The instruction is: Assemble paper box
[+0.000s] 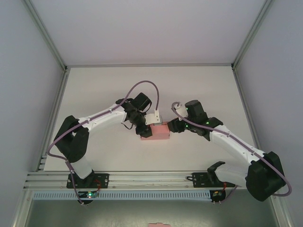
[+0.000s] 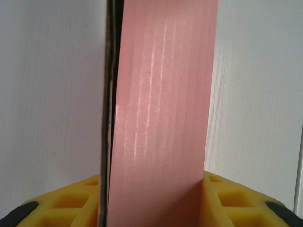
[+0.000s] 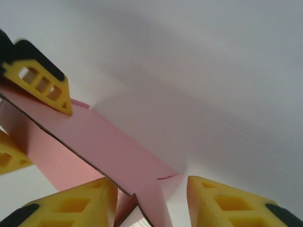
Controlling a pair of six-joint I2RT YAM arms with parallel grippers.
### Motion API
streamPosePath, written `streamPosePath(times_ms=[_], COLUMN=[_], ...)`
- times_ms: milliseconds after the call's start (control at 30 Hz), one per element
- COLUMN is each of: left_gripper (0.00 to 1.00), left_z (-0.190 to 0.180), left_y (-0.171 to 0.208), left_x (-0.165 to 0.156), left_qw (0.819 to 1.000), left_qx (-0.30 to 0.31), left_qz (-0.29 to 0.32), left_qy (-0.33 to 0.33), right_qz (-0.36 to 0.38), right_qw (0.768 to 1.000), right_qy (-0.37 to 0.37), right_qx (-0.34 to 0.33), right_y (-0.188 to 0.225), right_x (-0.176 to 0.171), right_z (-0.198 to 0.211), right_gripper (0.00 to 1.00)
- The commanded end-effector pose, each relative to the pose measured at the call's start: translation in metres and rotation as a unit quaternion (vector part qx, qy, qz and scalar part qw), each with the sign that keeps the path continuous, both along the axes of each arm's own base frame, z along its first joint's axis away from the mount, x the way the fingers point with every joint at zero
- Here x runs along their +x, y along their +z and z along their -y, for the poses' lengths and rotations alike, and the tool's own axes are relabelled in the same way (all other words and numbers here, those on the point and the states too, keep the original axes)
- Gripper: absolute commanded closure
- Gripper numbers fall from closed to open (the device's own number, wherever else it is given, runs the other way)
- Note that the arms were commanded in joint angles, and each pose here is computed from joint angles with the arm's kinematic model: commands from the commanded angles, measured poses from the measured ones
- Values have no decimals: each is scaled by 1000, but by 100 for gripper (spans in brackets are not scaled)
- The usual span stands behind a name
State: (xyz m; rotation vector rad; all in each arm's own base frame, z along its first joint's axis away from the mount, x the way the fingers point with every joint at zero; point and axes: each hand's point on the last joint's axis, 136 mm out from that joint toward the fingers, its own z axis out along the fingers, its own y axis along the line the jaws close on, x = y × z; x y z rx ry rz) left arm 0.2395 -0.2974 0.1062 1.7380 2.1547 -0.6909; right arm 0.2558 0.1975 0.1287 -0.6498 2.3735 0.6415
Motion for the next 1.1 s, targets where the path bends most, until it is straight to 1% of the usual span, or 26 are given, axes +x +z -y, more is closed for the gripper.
streamPosePath(times_ms=[0, 67, 100, 133, 167, 267, 367, 500, 567, 633, 667, 700, 767, 833, 867, 933, 1000, 1067], left_gripper=[65, 65, 65, 65, 65, 65, 65, 66, 67, 68, 68, 68, 68, 68, 68, 68, 68, 68], left_z=[-10, -10, -10, -10, -10, -11, -10, -11, -10, -9, -8, -9, -8, -7, -7, -5, -5, -6], left_y=[-7, -8, -9, -10, -11, -13, -11, -12, -12, -13, -13, -14, -14, -12, -10, -6, -4, -5], left_x=[-6, -6, -6, -5, -4, -2, 2, 6, 8, 5, 5, 4, 2, 0, 1, 1, -1, -3], left_qw=[999, 999, 999, 999, 998, 998, 997, 997, 996, 996, 996, 996, 996, 996, 997, 997, 997, 997], left_qx=[26, 31, 32, 35, 38, 46, 52, 70, 76, 84, 87, 89, 89, 84, 81, 72, 71, 72], left_qz=[-34, -37, -40, -41, -39, -43, -42, -28, -22, -20, -17, -15, -14, -13, -11, -6, -7, -8], left_qy=[0, 1, 2, 3, 6, 14, 23, 30, 31, 24, 22, 21, 14, 10, 10, 6, 0, -3], right_qz=[6, 4, 7, 10, 12, 5, -8, -78, -107, -120, -117, -116, -108, -112, -113, -116, -110, -90], right_qw=[999, 999, 999, 998, 998, 999, 999, 994, 989, 986, 986, 985, 984, 983, 983, 985, 986, 988], right_qy=[-2, -10, -14, -20, -24, -39, -44, -79, -103, -116, -119, -124, -141, -144, -141, -130, -124, -114], right_qx=[-39, -51, -51, -52, -49, -38, -20, 10, 7, 4, -1, -8, -26, -25, -20, -15, -32, -55], right_y=[0, -3, -1, 0, 3, 12, 20, 24, 26, 30, 31, 31, 28, 23, 22, 18, 13, 12], right_x=[1, 0, 0, 0, 0, -2, -8, -13, -14, -15, -14, -14, -14, -14, -14, -15, -13, -8], right_z=[4, 8, 8, 9, 10, 10, 6, 0, 2, 5, 7, 10, 20, 22, 21, 17, 20, 27], right_gripper=[68, 69, 72, 75, 82, 95, 98, 100, 100, 88, 72, 60, 64, 70, 70, 64, 60, 57])
